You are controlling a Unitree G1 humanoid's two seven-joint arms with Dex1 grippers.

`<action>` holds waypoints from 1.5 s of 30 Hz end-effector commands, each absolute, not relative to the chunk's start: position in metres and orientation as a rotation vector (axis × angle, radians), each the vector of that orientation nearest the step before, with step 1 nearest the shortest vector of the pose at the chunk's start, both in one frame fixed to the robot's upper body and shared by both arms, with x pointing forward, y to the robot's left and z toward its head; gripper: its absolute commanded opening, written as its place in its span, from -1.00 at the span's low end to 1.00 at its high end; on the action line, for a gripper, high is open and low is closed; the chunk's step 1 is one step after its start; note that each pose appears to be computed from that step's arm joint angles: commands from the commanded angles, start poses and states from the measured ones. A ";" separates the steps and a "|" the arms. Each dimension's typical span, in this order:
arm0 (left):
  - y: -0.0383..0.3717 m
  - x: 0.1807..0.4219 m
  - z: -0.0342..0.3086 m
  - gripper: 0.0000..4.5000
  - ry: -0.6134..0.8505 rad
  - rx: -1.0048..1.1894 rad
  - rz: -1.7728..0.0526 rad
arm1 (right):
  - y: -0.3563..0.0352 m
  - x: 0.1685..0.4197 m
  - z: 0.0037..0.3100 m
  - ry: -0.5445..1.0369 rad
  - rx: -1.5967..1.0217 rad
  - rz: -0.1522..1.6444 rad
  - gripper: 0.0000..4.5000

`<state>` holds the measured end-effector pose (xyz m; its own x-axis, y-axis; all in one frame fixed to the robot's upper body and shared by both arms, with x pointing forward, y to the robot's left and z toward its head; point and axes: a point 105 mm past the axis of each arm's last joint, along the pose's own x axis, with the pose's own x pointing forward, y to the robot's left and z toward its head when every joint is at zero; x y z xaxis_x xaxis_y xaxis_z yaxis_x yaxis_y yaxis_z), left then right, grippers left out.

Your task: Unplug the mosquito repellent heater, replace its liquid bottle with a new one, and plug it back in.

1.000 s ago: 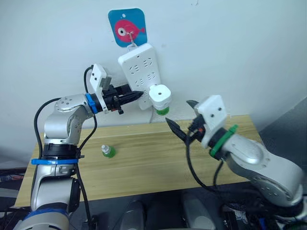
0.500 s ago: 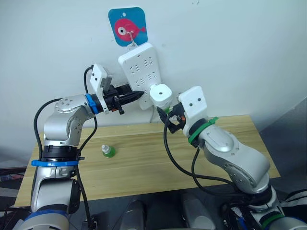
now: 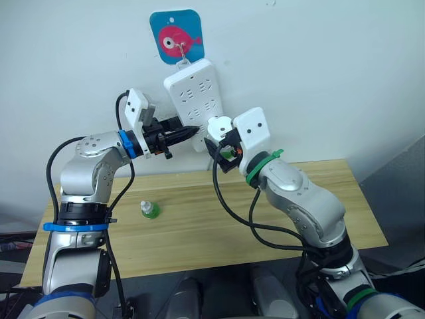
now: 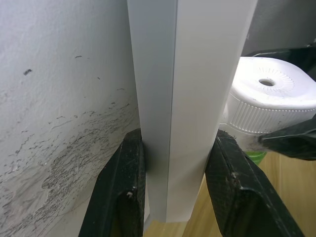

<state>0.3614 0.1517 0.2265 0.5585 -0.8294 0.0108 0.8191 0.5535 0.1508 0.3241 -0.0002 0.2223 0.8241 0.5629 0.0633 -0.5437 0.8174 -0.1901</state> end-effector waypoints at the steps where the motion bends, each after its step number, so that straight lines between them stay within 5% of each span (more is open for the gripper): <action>1: 0.145 0.358 0.234 -0.42 -0.115 0.164 -1.002 | 0.002 0.322 0.241 -0.201 -0.156 0.604 0.59; 3: 0.145 0.358 0.234 -0.42 -0.116 0.162 -0.999 | 0.002 0.322 0.243 -0.209 -0.157 0.601 0.31; 21: 0.177 0.377 0.221 -0.42 -0.100 0.290 -0.819 | -0.037 0.290 0.240 -0.160 -0.138 0.592 0.33; 31: 0.229 0.336 0.221 1.00 -0.155 0.431 -0.697 | -0.051 0.299 0.249 -0.172 0.068 0.534 0.33; 39: 0.191 0.281 0.222 1.00 -0.120 0.434 -0.927 | -0.060 0.303 0.251 -0.145 0.357 0.547 0.33; 45: 0.131 0.290 0.227 1.00 -0.236 0.353 -1.020 | -0.063 0.303 0.258 -0.133 0.797 0.556 0.33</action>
